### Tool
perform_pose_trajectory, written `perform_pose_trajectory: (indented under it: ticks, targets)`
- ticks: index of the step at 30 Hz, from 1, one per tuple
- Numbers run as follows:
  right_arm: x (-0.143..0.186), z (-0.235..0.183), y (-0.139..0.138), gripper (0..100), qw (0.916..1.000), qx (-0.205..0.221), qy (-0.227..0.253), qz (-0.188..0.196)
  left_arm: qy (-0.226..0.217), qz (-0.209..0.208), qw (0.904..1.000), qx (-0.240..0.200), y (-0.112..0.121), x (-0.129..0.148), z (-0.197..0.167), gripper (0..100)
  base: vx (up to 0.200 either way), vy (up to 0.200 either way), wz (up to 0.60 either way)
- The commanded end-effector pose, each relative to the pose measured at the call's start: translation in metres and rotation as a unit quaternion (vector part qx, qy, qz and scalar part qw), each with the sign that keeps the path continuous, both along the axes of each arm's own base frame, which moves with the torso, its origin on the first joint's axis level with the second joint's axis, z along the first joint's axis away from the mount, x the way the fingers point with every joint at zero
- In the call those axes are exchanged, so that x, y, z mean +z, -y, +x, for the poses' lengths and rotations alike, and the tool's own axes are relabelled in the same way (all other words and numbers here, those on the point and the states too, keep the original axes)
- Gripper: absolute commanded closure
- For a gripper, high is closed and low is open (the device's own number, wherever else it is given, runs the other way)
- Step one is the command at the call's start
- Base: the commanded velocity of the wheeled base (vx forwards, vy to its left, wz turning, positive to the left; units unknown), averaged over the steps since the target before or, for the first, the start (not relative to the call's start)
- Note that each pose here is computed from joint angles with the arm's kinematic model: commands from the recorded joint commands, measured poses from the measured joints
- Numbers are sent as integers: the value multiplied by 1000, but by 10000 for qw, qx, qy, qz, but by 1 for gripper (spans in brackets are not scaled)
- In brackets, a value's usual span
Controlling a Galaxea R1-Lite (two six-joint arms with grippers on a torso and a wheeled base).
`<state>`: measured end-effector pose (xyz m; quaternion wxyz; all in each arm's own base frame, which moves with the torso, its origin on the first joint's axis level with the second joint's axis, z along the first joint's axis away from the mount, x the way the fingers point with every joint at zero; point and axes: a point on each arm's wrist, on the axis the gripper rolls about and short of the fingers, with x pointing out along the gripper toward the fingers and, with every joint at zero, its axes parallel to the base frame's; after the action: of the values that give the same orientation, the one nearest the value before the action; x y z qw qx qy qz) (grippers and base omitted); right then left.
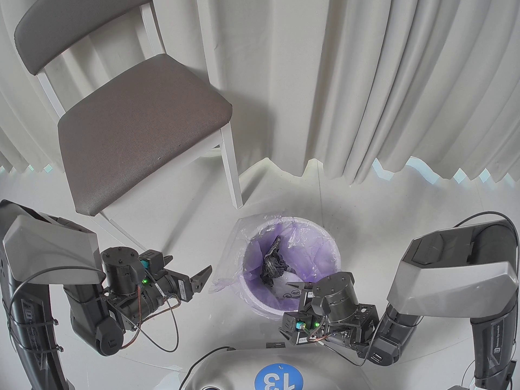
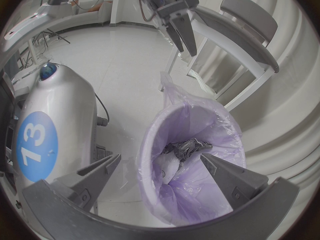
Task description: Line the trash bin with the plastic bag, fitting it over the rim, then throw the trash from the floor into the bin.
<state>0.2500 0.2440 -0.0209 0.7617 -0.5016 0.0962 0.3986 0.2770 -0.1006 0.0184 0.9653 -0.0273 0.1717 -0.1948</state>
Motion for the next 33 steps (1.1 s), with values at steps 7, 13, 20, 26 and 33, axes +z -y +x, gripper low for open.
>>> perform_pose_trajectory:
  ticks: [7,13,20,26,33]
  targets:
    - [74,-21,18,0,9940,-368,357,965,108,-586,9982,73,18,-29,49,0,0,0,0]
    - [124,-12,47,0,9619,-1666,629,2073,-229,-1292,9874,887,46,-45,74,0,0,0,0]
    - [161,-6,97,0,9193,-2516,899,2891,-739,-2581,9514,1510,68,-22,97,0,0,0,0]
    - [164,-25,135,0,9076,-2917,985,2856,-941,-3269,9252,1679,79,-3,117,0,0,0,0]
    - [160,-37,145,0,9076,-2988,933,2797,-1129,-3709,9072,1634,91,0,117,0,0,0,0]
